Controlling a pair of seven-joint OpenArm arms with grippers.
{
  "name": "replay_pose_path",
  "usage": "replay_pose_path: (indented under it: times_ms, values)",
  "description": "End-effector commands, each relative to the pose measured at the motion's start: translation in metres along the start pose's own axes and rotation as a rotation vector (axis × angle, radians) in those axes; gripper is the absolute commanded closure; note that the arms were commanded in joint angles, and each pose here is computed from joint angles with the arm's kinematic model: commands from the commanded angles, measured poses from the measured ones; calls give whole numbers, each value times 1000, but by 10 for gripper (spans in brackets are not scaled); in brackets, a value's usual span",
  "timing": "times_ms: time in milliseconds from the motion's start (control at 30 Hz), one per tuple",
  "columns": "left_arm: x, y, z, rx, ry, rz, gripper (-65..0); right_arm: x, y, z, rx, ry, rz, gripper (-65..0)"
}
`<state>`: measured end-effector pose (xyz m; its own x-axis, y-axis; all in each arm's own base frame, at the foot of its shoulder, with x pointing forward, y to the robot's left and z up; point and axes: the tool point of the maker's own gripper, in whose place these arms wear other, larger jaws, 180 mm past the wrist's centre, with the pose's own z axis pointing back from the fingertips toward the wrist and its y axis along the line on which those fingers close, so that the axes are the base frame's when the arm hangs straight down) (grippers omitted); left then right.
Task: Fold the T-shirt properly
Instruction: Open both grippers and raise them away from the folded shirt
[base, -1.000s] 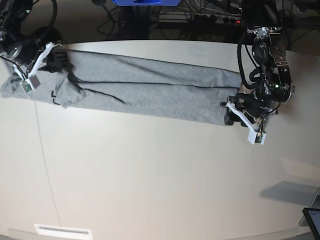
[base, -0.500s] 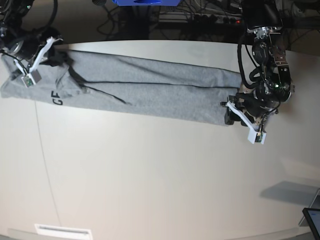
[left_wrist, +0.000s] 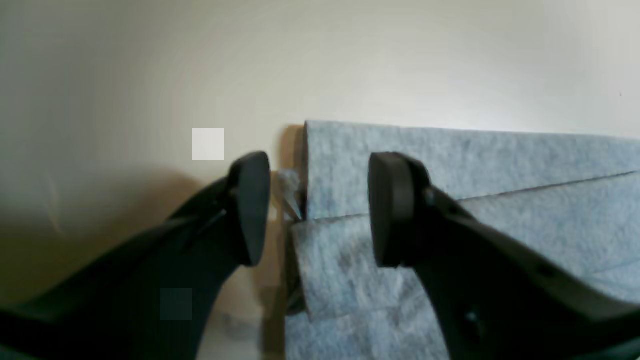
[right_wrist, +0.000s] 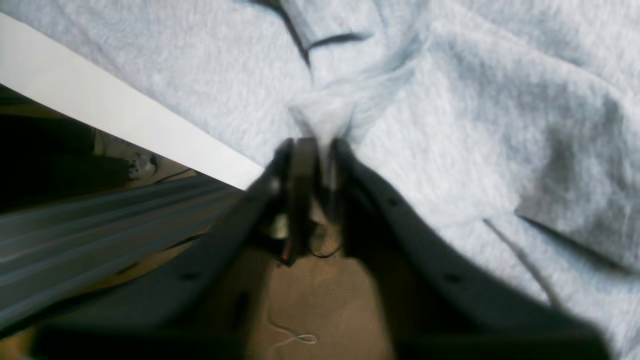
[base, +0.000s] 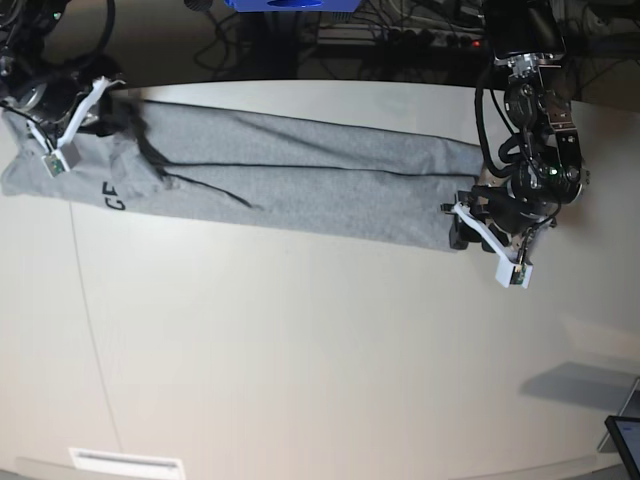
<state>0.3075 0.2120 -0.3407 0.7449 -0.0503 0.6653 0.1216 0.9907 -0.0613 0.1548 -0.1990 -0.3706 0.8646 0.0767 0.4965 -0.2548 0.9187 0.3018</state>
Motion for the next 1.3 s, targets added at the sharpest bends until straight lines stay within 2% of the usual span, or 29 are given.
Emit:
replay_pose_path:
  times_ms: [0, 100, 233, 367, 467, 767, 800, 900, 967, 1100, 1267]
  values:
    - [13, 2, 4, 3, -44, -12, -311, 8, -4, 6, -11, -27, 2, -190]
    - [14, 2, 4, 3, -45, -12, -311, 8, -5, 6, -14, -29, -7, -238]
    - [15, 2, 4, 3, -47, -12, -311, 11, -10, 11, -32, -45, -10, -238]
    - [15, 2, 4, 4, -48, -13, -311, 34, -26, 34, -52, -174, -53, -239]
    - [17, 6, 5, 13, -48, -22, -311, 55, -46, 56, -106, -251, -38, -239]
    - [15, 15, 16, 37, -55, -43, -316, 72, -49, 63, -117, -290, 47, -239]
    - [16, 19, 21, 50, -69, -40, -317, 73, -48, 63, -114, -292, 74, -239]
    - [12, 38, 36, 96, -93, 14, -321, 72, -49, 63, -115, -289, 71, -239]
    - [11, 44, 42, 69, -114, 79, -329, 72, -49, 63, -115, -291, 68, -239]
    - [2, 52, 55, -55, -151, 228, -403, 71, -49, 62, -112, -291, 66, -239]
    - [-5, 68, 51, -260, -200, 431, -408, 71, -49, 62, -112, -290, 66, -239]
